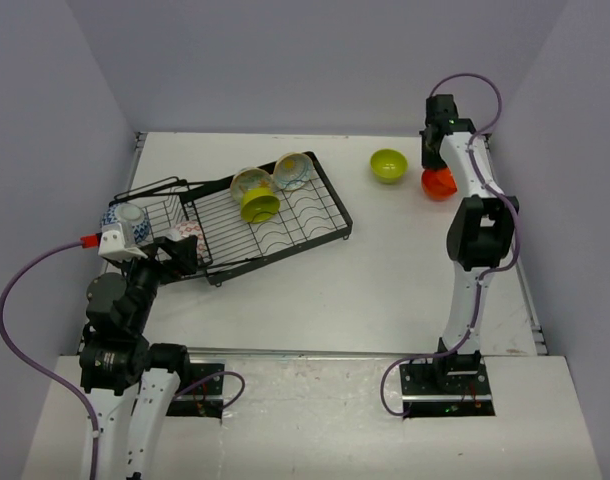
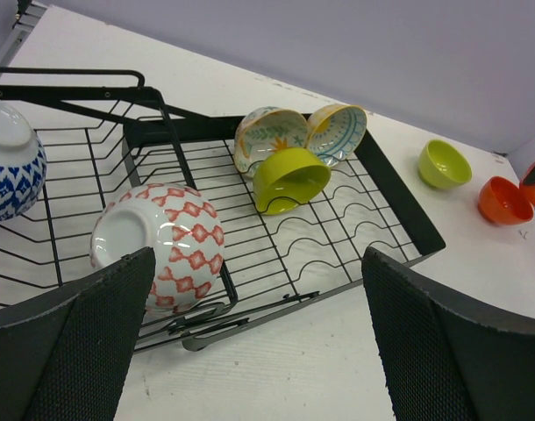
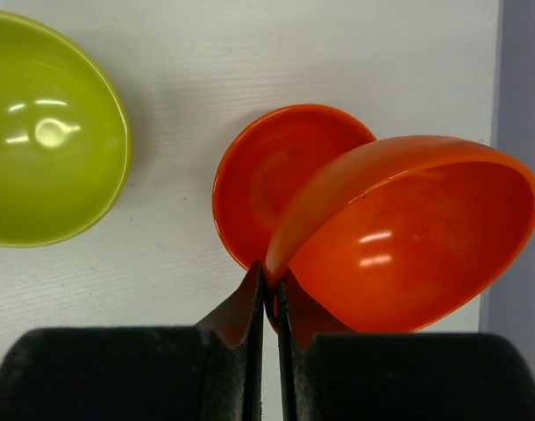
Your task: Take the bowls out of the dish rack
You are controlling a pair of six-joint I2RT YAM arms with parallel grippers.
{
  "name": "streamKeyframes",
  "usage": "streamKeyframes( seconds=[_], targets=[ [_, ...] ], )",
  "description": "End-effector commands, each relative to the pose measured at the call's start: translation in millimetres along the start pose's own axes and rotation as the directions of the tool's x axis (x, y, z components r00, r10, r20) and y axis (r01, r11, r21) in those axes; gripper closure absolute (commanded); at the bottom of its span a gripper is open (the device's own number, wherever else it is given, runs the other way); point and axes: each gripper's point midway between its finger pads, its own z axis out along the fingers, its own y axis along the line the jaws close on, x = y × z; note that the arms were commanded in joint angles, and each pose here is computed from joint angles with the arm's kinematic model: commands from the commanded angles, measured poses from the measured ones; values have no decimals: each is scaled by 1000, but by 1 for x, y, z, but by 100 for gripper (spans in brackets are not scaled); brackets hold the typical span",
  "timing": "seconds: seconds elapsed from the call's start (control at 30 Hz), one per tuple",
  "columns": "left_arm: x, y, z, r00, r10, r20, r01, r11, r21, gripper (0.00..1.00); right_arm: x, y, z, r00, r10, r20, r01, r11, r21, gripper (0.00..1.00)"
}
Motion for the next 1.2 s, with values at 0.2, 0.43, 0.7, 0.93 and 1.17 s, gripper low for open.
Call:
streamKeyframes(
  seconds=[0.2, 0.43, 0.7, 0.93, 1.17],
  targets=[
    [-4, -7, 4, 1000, 28, 13, -29, 999, 40, 0, -30, -7, -9, 989, -143, 44, 144, 989, -25, 100],
    [-4, -8, 3, 999, 29, 15, -29, 999, 42, 0, -21, -1, 2, 984, -175, 16, 176, 983, -51, 100],
    [-5, -9, 1, 999, 27, 22, -28, 998, 48, 0, 6, 8, 23, 975, -209, -74, 203, 975, -86, 100],
    [-5, -11, 0, 999, 28, 22, -29, 998, 57, 0, 19, 12, 25, 969, -214, -124, 201, 973, -111, 98],
    [-5, -11, 0, 999, 30, 20, -31, 998, 59, 0, 16, 7, 21, 972, -202, -119, 194, 978, -73, 89]
  ],
)
